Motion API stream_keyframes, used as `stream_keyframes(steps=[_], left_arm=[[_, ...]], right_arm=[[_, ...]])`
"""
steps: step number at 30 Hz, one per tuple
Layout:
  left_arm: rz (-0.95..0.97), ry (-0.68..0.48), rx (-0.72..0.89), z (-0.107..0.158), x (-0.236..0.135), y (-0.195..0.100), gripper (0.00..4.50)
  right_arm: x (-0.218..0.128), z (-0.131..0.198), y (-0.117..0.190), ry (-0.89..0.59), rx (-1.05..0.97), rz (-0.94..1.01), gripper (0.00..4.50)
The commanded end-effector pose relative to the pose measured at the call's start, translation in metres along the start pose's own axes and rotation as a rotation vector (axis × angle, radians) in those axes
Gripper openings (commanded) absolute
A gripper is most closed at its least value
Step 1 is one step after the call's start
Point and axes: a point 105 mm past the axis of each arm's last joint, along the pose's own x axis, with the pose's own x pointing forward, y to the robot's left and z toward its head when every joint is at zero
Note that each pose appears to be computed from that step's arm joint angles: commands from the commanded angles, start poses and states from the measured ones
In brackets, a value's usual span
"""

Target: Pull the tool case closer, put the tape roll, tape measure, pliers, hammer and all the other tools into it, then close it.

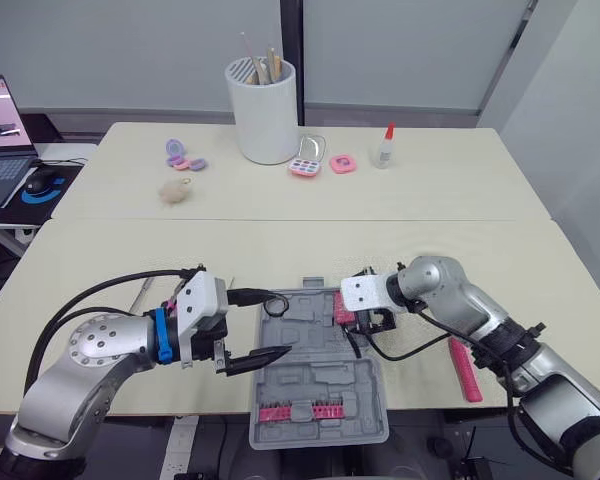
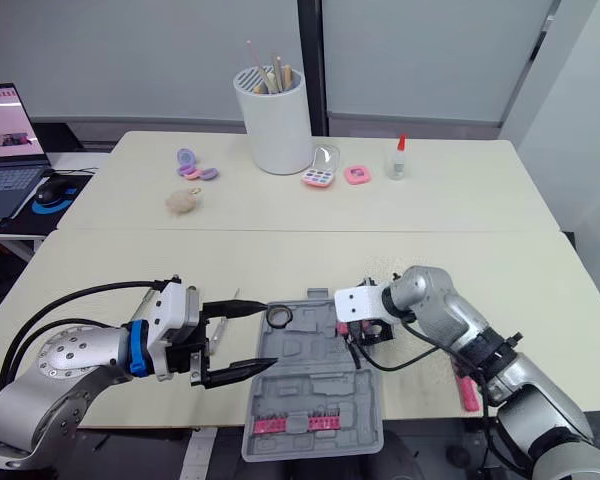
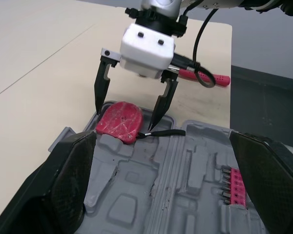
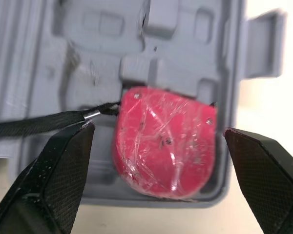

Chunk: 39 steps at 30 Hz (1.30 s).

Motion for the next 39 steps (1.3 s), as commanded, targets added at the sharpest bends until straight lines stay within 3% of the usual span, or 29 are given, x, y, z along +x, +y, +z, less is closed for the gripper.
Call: stream_keyframes(steps=[1,8,11,15,18,32,39], left_arm=[[-0.009,-0.011,0.048,0.01,0.0,-0.001,4.5],[-0.031,-0.015,0.061,0.011,0.002,-0.001,4.5],[-0.035,-0.016,0.063,0.011,0.001,-0.001,4.5],[-0.033,-0.015,0.068,0.011,0.001,0.002,4.5],[-0.033,-0.017,0.072,0.012,0.002,0.003,4.5],[-0.033,0.01,0.096,0.009,0.002,0.007,4.5],[-0.032,0.036,0.103,0.003,0.002,0.006,4.5]], right_arm=[[-0.026,0.016,-0.002,-0.08,-0.001,-0.023,4.47],[-0.044,0.025,-0.002,-0.263,0.066,-0.119,4.47],[-0.044,0.02,0.0,-0.348,0.115,-0.2,3.83],[-0.03,0.009,0.006,-0.406,0.197,-0.267,2.54],[-0.019,0.005,0.014,-0.419,0.224,-0.273,1.93],[0.021,-0.025,0.019,-0.389,0.333,-0.321,1.93],[0.039,-0.051,0.029,-0.377,0.581,-0.282,1.93]])
